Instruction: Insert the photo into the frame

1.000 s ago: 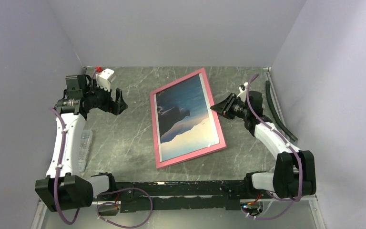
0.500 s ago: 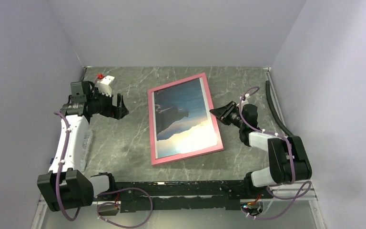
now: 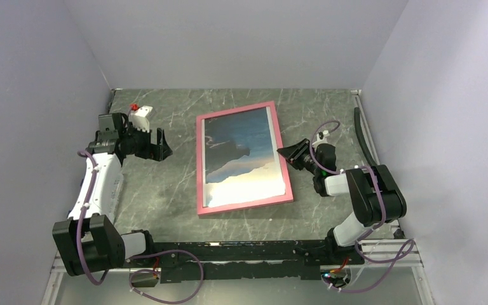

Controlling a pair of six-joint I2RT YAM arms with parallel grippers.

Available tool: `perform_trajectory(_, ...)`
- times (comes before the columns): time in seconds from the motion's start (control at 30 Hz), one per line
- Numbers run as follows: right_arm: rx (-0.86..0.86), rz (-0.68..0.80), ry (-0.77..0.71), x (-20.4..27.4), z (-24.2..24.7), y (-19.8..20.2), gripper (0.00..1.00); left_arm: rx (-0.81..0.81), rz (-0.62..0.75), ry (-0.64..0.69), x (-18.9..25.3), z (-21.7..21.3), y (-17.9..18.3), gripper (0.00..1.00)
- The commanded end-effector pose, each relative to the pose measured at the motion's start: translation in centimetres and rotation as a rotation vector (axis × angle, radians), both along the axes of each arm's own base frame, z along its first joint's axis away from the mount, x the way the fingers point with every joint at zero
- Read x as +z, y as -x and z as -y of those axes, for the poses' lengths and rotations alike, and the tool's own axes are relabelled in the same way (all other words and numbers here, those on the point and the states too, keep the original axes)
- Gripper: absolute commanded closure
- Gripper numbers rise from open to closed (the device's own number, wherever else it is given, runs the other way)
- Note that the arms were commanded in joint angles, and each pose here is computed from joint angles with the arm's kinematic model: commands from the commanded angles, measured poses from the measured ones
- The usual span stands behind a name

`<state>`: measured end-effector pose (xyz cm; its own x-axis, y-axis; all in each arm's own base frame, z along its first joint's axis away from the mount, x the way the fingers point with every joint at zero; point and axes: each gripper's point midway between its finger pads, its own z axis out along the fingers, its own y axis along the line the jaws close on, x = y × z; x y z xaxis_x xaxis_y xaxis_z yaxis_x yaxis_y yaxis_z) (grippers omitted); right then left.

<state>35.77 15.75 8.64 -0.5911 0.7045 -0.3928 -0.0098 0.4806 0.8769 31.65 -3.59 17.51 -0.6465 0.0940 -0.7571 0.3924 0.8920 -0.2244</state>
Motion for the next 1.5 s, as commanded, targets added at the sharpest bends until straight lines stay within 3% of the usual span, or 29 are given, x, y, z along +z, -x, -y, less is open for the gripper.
perform_trajectory(0.0, -0.047, 0.095, 0.056, 1.8, 0.7, -1.3, 0.63, 0.014, 0.024, 0.02, 0.2, -0.3, -0.9, 0.06)
perform_trajectory(0.37, -0.018, 0.062, 0.125, 0.7, 0.7, -1.3, 0.52, 0.031, 0.026, 0.033, 0.0, -1.3, -0.8, 0.06)
perform_trajectory(0.4, -0.016, 0.058, 0.14, 0.7, 0.8, -1.3, 0.47, 0.031, 0.024, 0.032, -0.2, -1.4, -0.7, 0.06)
perform_trajectory(0.43, -0.016, 0.048, 0.158, 0.6, 0.9, -1.3, 0.06, 0.031, 0.024, 0.031, -0.3, -1.4, -0.6, 0.06)
perform_trajectory(0.47, -0.016, 0.039, 0.18, 0.6, 1.1, -1.3, 0.01, 0.034, 0.024, 0.027, -0.4, -1.5, -0.7, 0.06)
perform_trajectory(0.8, -0.131, 0.032, 0.501, 3.6, 5.8, -1.7, 0.0, 0.074, 0.035, 0.039, -1.8, -1.9, -1.7, 0.06)
perform_trajectory(0.97, -0.344, 0.055, 0.707, 7.3, 11.2, -1.2, 0.0, 0.27, 0.071, 0.024, -3.5, -4.5, -4.5, 0.06)
perform_trajectory(1.17, -0.533, 0.101, 0.966, 8.9, 16.5, -1.3, 0.0, 0.372, 0.179, 0.056, -5.8, -5.9, -7.4, 0.06)
perform_trajectory(1.3, -0.599, -0.001, 1.101, 6.3, 19.5, -0.3, 0.0, 0.389, 0.322, 0.023, -7.0, -6.7, -8.3, 0.06)
perform_trajectory(1.47, -0.663, 0.267, 1.089, 6.0, 19.7, 1.9, 0.0, 0.402, 0.455, 0.02, -8.5, -6.7, -7.4, 0.06)
